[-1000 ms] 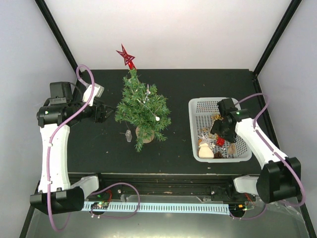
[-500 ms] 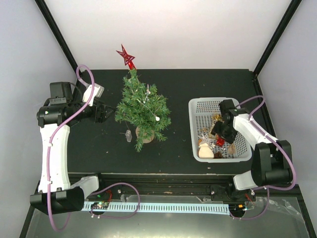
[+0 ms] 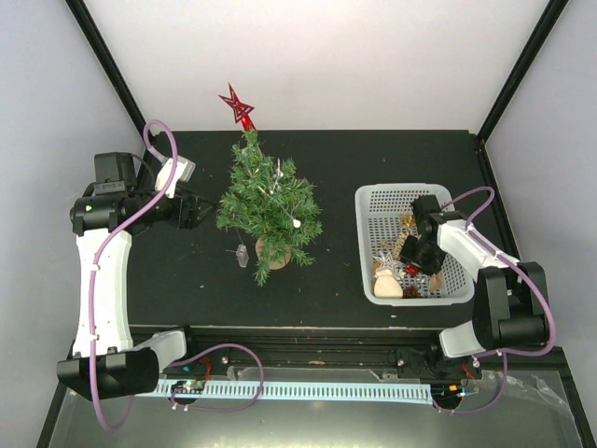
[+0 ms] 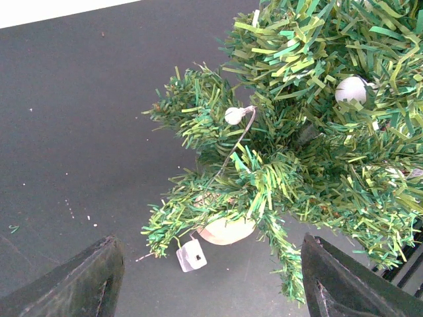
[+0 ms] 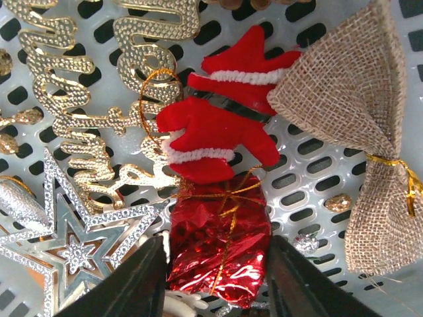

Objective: Decorate the small christmas tree

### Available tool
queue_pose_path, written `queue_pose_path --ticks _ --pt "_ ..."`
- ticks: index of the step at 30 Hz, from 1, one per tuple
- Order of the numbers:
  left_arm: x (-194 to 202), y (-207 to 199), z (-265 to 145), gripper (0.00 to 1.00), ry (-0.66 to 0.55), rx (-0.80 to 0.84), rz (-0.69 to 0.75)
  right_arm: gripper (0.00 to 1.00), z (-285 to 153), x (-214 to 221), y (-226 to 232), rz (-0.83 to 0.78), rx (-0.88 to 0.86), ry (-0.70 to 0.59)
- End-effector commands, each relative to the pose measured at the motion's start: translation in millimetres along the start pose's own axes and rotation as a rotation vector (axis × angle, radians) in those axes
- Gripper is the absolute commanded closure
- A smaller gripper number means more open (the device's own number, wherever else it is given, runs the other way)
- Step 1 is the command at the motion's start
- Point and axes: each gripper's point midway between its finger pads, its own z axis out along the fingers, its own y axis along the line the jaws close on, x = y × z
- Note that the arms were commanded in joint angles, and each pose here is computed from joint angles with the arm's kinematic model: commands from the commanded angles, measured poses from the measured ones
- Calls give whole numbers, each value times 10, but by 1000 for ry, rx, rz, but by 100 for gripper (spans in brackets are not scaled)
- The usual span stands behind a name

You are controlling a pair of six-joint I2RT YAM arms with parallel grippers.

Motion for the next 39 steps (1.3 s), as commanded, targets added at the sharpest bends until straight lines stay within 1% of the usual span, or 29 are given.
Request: queue_pose_path --ticks 1,4,7,10,14,18,21,23,27,29,35,37,39 --pt "-75 -10 -39 26 -24 6 9 61 -18 -106 -8 -4 10 -38" --pt "-69 -8 -33 26 -22 8 7 66 -59 -139 -19 -14 19 -52" --pt "-73 0 -37 26 -23 5 9 69 -162 -186 -17 -31 20 -81" --pt "-71 6 -35 26 -22 5 9 70 -358 -245 30 -49 -4 -123" --pt "-62 9 -35 26 -19 5 10 70 -731 -287 179 -110 -48 -188" --pt "-62 20 -43 26 -20 1 13 70 -1246 -297 475 -207 -89 -303" --pt "-74 26 -50 26 -23 -1 13 70 -1632 -255 799 -263 -202 -368" --pt "-83 21 -56 26 -27 -1 11 69 -1881 -181 1062 -302 -320 -381" --pt "-93 1 -70 26 -32 2 11 68 -2483 -92 1535 -398 -539 -456" --pt "-91 -4 -75 26 -32 2 10 67 -2711 -8 1724 -449 -633 -460" --pt "-75 -21 -75 26 -36 7 3 66 -3236 178 2256 -579 -833 -491" --pt "-76 -27 -81 26 -39 7 3 66 -3355 212 2419 -600 -884 -482" --pt "-76 -31 -83 26 -40 7 5 66 -3410 264 2577 -625 -930 -447"
